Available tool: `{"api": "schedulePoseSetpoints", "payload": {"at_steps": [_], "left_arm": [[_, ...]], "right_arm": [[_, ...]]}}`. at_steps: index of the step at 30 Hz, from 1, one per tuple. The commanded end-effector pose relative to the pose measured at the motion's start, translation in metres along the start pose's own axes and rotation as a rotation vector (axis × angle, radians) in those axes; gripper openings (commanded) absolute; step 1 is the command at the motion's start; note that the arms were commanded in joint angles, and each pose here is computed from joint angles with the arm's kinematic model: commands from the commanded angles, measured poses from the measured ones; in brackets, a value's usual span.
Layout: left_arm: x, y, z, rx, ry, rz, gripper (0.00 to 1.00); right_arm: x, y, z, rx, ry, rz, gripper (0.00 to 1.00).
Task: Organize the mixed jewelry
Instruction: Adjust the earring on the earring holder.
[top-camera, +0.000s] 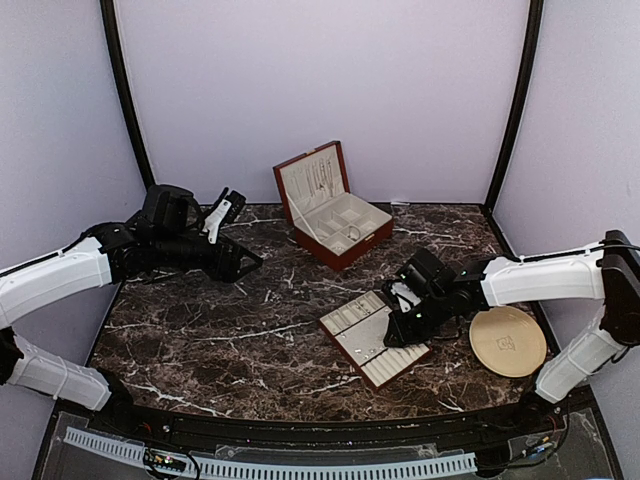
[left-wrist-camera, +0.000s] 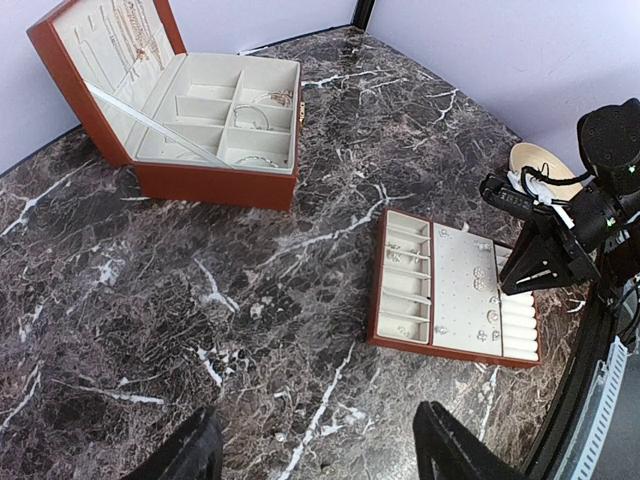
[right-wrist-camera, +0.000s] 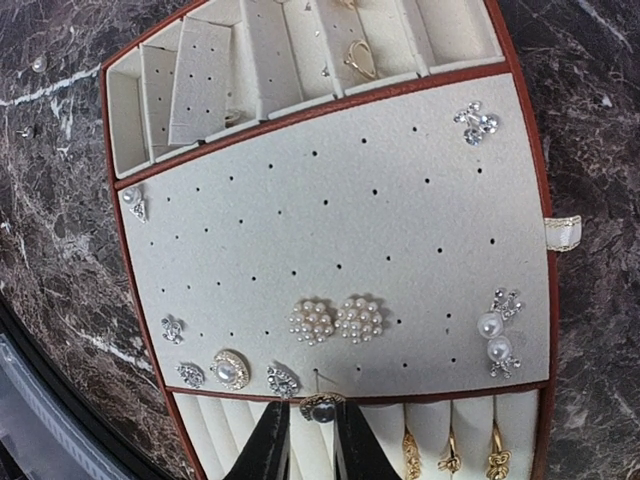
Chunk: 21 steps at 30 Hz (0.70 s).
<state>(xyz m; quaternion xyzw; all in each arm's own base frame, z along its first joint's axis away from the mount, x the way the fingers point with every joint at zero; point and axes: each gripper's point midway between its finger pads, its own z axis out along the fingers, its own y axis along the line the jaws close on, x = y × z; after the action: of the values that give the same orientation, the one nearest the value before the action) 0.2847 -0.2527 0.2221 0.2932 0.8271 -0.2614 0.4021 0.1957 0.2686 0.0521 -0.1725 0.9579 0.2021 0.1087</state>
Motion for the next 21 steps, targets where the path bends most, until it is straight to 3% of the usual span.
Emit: {"api": "schedulePoseSetpoints", "payload": {"at_steps": [1,10,17,21], "left_arm": [[-0.0007,-0.0038,-0.0067,0.016,-0.015,0.000,0.68],[-0.0014,-0.0032,-0.0080,0.012,-0.019,0.000,0.67],[-0.0014,-0.0026,-0.0084,0.008,-0.020,0.001,0.67],[-0.0011,-0.0024,-0.0074,0.009,-0.019,0.000,0.68]], "right_arm": [[-0.0072,0.0084,-0.0025,-0.021,-0.032,-0.005,0.17],[-0.0094,0.0123,-0.0055,-0.016,-0.053,-0.030,0.15],[-0.0077,0.0042,-0.0111,0.035,-0.117,-0.074,0.30],[-0.0070,0.0068,-0.0107,0.031,-0.144,-0.096,0.33]]}}
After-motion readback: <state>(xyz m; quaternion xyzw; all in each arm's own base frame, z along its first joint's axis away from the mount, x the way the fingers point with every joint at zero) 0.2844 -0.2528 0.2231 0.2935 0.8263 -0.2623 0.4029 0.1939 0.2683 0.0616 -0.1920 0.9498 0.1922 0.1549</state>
